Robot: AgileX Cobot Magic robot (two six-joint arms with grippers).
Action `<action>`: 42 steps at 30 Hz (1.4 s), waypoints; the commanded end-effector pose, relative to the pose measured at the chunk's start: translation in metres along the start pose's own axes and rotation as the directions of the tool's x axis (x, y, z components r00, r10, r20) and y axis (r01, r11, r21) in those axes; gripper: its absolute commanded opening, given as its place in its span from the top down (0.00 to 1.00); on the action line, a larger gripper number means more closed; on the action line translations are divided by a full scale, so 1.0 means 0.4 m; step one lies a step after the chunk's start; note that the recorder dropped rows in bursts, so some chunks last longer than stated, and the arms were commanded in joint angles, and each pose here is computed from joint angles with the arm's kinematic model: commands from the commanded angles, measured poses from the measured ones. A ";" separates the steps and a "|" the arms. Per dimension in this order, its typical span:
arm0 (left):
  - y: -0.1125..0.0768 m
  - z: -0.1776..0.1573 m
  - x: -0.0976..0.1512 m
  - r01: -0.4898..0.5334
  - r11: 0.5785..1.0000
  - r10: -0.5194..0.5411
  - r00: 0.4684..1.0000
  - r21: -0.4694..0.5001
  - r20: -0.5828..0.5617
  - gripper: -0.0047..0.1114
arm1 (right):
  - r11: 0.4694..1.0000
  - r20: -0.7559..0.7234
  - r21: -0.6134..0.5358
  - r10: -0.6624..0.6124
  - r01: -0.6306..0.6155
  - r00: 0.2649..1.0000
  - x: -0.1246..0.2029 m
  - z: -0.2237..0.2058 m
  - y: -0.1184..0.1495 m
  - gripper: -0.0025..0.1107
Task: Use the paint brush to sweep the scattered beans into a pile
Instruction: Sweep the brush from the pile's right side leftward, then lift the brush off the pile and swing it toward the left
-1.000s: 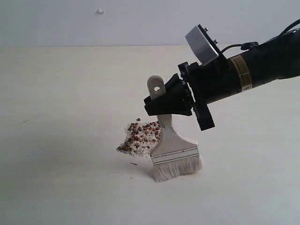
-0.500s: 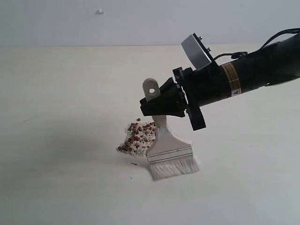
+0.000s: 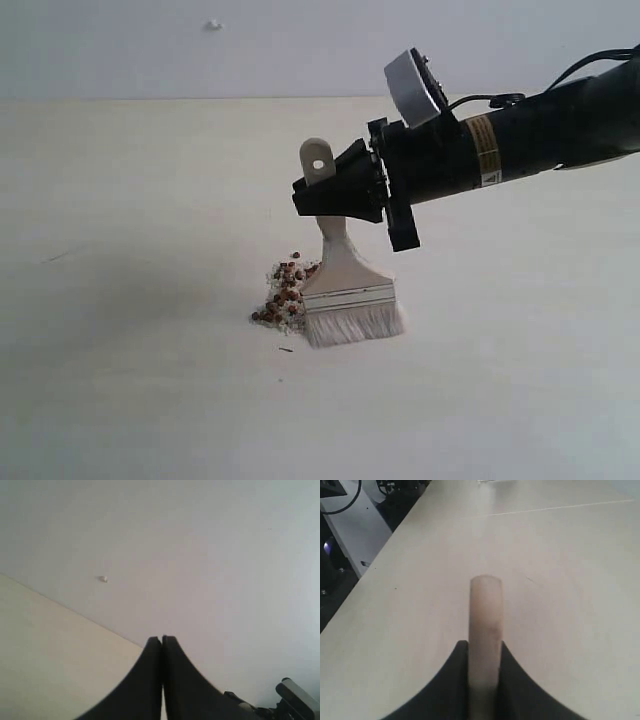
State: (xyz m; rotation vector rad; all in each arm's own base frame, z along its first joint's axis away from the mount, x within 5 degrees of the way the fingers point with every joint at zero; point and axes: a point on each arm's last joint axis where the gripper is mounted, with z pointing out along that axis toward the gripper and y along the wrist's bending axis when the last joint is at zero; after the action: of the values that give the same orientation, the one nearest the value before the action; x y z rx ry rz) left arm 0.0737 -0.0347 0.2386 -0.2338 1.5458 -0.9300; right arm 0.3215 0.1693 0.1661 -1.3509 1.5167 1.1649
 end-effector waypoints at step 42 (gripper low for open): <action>0.002 -0.001 0.003 -0.004 1.000 0.004 1.000 0.003 -0.004 0.96 | 0.590 0.484 0.616 0.240 -0.522 0.842 -0.177 0.123 0.182 0.98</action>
State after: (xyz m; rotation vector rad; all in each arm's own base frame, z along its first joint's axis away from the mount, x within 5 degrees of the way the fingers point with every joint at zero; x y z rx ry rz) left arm 0.0737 -0.0347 0.2386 -0.2338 1.5458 -0.9300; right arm 0.2636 0.2275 0.2351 -0.3555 1.7542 0.8912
